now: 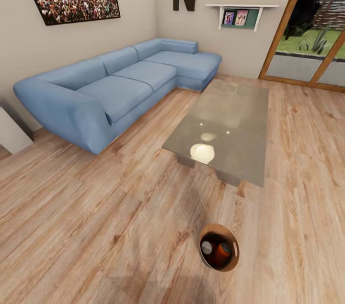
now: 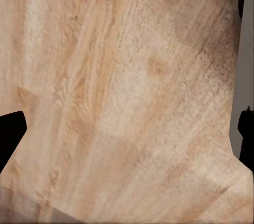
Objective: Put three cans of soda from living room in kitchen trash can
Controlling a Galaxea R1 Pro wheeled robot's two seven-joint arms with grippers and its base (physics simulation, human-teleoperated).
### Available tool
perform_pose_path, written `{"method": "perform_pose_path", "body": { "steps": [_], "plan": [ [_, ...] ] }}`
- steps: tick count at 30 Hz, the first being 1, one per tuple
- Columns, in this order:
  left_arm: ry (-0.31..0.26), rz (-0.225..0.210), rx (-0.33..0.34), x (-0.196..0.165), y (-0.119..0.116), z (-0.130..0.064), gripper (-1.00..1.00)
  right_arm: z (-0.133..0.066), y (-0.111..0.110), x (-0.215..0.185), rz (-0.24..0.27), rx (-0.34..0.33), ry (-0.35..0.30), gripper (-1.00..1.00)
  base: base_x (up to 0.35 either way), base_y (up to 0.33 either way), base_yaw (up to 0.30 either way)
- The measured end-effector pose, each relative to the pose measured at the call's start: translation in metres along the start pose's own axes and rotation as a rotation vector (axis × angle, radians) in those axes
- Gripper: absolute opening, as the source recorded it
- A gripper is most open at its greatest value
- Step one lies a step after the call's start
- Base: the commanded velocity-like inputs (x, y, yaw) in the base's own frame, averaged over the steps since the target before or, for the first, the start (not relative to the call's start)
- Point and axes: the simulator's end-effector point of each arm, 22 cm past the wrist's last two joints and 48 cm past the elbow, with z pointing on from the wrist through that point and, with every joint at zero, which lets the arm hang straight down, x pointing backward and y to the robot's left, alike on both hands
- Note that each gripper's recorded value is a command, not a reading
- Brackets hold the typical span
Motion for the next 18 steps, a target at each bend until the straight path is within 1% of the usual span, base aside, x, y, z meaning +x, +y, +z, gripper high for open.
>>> {"method": "perform_pose_path", "body": {
  "steps": [1, 5, 14, 16, 18],
  "plan": [
    [0.002, 0.002, 0.001, 0.002, 0.000, -0.002, 1.00, -0.004, 0.000, 0.009, -0.001, 0.000, 0.008, 1.00, 0.000, 0.000, 0.000],
    [0.006, 0.008, 0.003, 0.005, 0.001, -0.008, 1.00, -0.013, 0.001, 0.024, -0.001, 0.000, 0.020, 1.00, 0.000, 0.000, 0.000],
    [0.008, 0.015, 0.008, 0.006, 0.003, -0.022, 1.00, -0.030, 0.001, 0.035, 0.001, 0.001, 0.028, 1.00, 0.000, 0.000, 0.000],
    [0.006, 0.015, 0.013, 0.006, 0.000, -0.025, 1.00, -0.033, 0.000, 0.035, 0.008, 0.003, 0.027, 1.00, 0.000, 0.000, 0.000],
    [0.004, 0.015, 0.018, 0.005, -0.002, -0.028, 1.00, -0.036, -0.002, 0.034, 0.034, 0.011, 0.021, 1.00, 0.000, 0.000, 0.000]
  ]
}}
